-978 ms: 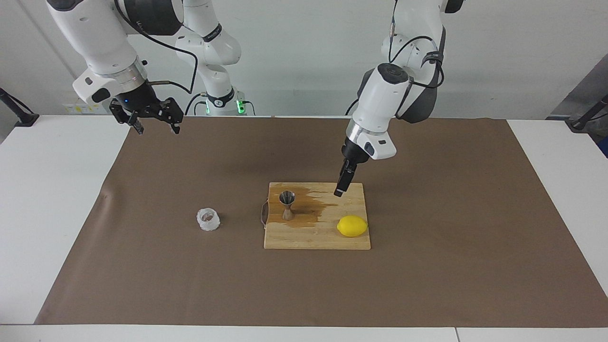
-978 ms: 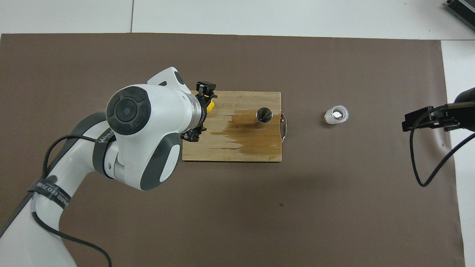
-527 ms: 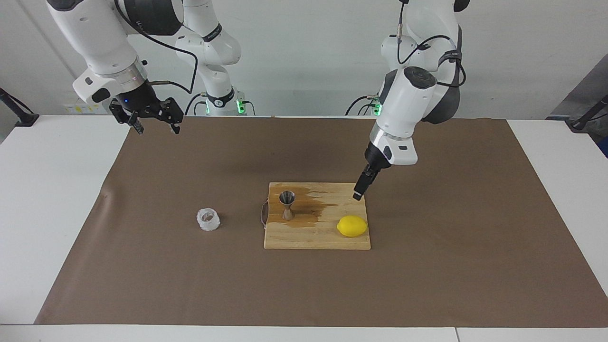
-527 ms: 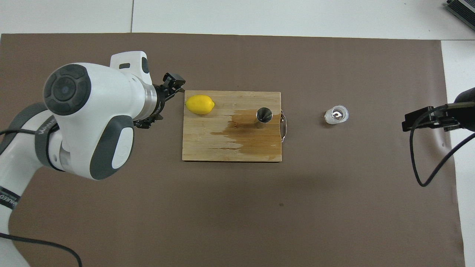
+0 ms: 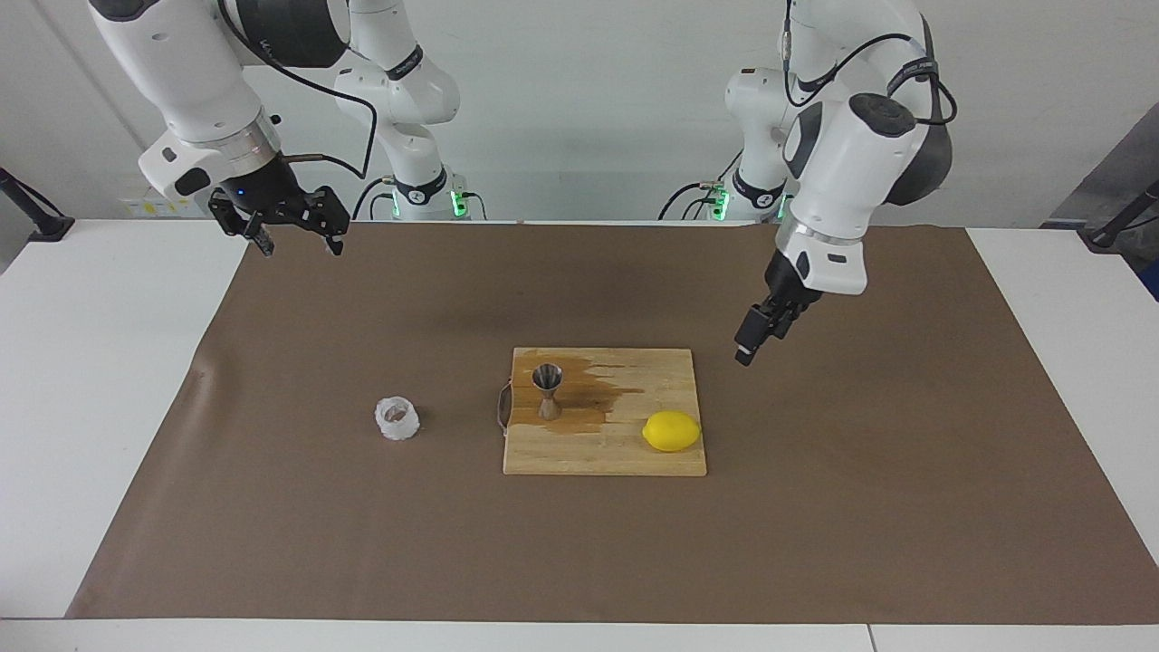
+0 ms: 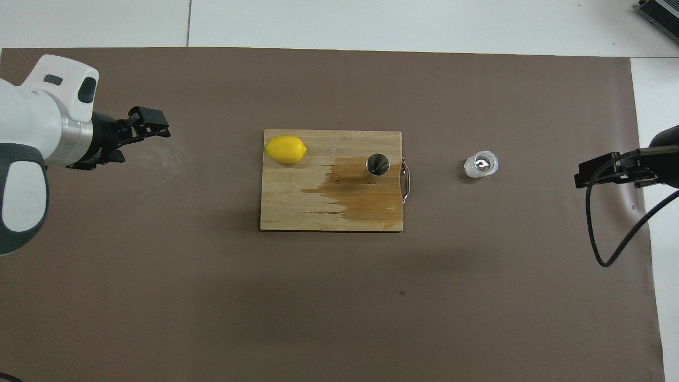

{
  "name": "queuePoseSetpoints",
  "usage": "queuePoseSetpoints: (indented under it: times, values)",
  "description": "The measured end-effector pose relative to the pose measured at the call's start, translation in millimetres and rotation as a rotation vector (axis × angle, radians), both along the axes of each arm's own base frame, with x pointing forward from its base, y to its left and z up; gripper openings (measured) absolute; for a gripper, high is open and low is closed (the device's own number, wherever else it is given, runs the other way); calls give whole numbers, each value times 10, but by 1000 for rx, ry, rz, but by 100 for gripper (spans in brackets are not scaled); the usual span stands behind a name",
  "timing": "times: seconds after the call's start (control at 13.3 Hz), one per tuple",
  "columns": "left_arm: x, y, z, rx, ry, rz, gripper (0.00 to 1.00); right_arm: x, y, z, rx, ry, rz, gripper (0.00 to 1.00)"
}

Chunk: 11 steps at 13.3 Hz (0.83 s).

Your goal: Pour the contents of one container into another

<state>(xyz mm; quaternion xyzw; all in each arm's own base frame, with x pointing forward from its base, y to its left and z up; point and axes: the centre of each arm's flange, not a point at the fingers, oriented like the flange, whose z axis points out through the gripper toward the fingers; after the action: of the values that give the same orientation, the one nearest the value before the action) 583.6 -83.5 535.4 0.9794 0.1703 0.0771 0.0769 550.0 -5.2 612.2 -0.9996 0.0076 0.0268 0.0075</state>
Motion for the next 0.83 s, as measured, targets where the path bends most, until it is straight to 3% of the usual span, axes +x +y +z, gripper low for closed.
queuePoseSetpoints:
  times: [0.45, 0.83]
  values:
    - [-12, 1019, -15, 74, -2, -274, 100, 0, 0, 0, 0, 0, 0, 100]
    - [-198, 1512, 314, 107, -34, -386, 100, -36, -4, -9, 1, 24, 15, 100]
